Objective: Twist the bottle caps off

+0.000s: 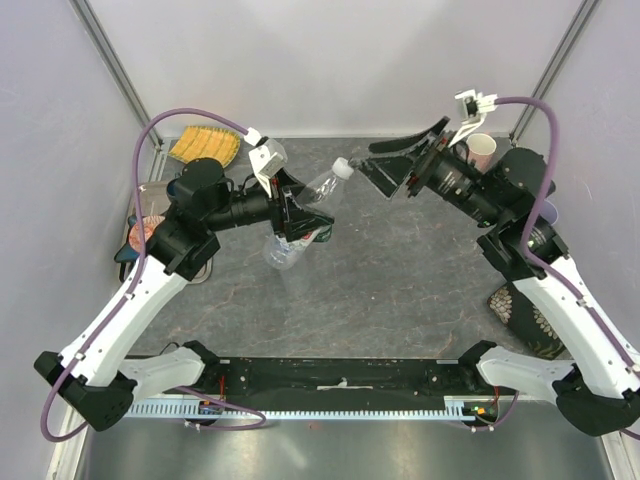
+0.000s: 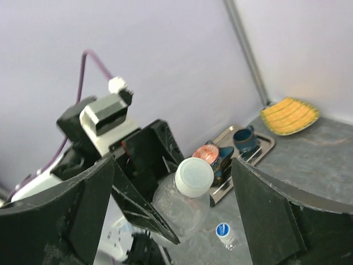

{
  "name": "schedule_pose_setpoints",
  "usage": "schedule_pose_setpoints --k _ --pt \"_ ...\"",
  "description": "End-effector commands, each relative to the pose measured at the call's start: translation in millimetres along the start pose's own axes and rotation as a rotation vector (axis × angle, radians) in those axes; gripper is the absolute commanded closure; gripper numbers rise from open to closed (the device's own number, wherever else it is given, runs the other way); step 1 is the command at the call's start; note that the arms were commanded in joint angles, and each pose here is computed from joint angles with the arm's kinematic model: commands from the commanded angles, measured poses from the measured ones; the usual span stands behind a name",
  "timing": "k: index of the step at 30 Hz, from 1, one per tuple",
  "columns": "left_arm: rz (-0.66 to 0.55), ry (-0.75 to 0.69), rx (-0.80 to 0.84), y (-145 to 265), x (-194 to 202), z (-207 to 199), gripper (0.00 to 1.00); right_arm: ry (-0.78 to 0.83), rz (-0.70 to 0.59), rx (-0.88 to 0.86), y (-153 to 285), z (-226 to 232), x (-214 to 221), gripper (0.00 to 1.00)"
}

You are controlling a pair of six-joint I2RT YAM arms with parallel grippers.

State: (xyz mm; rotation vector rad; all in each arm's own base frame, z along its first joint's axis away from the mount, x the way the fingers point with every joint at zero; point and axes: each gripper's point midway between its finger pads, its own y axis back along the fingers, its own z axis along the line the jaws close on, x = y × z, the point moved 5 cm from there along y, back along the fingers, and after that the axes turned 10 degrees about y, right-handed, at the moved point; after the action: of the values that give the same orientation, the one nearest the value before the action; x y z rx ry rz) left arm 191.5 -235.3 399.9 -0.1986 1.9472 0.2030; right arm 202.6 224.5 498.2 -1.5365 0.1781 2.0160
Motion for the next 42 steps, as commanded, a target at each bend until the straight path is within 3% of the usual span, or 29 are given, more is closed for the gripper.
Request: schedule_pose_setpoints --k 1,5,11,20,29,38,41,42 --pt "-0.185 -0.134 -0.236 4.1 -30.8 12.9 0.5 -0.013 -0.095 0.187 5.0 -10.8 -31.8 0.09" --pt "-0.264 -0.184 -0.418 6.2 -41.9 23.4 0.55 -0.061 -0.069 0.26 -1.7 -20.0 -31.6 0.16" --pt "-0.267 -0.278 -0.524 -1.0 -37.0 21.3 0.58 -0.105 -0.025 0.267 -20.8 -27.0 -26.5 0.18" --pt "-0.249 -0.313 -0.537 -8.4 -27.2 16.3 0.59 -0.105 0.032 0.254 -34.8 -29.8 -8.3 0.2" --pt "-0.238 -0.319 -0.53 -11.8 -24.8 16.0 0.59 -0.101 0.073 0.246 -44.0 -29.7 7.6 0.29" --pt "-0.223 -0.319 -0.525 -14.1 -19.7 16.9 0.59 -0.104 0.09 0.255 -47.0 -34.0 17.8 0.5" --pt "-0.223 -0.316 -0.519 -14.3 -19.2 16.1 0.59 -0.102 0.088 0.258 -45.6 -34.5 19.0 0.6" --pt "-0.221 -0.315 -0.516 -14.6 -18.5 16.0 0.59 -0.1 0.092 0.257 -45.1 -34.7 20.9 0.68"
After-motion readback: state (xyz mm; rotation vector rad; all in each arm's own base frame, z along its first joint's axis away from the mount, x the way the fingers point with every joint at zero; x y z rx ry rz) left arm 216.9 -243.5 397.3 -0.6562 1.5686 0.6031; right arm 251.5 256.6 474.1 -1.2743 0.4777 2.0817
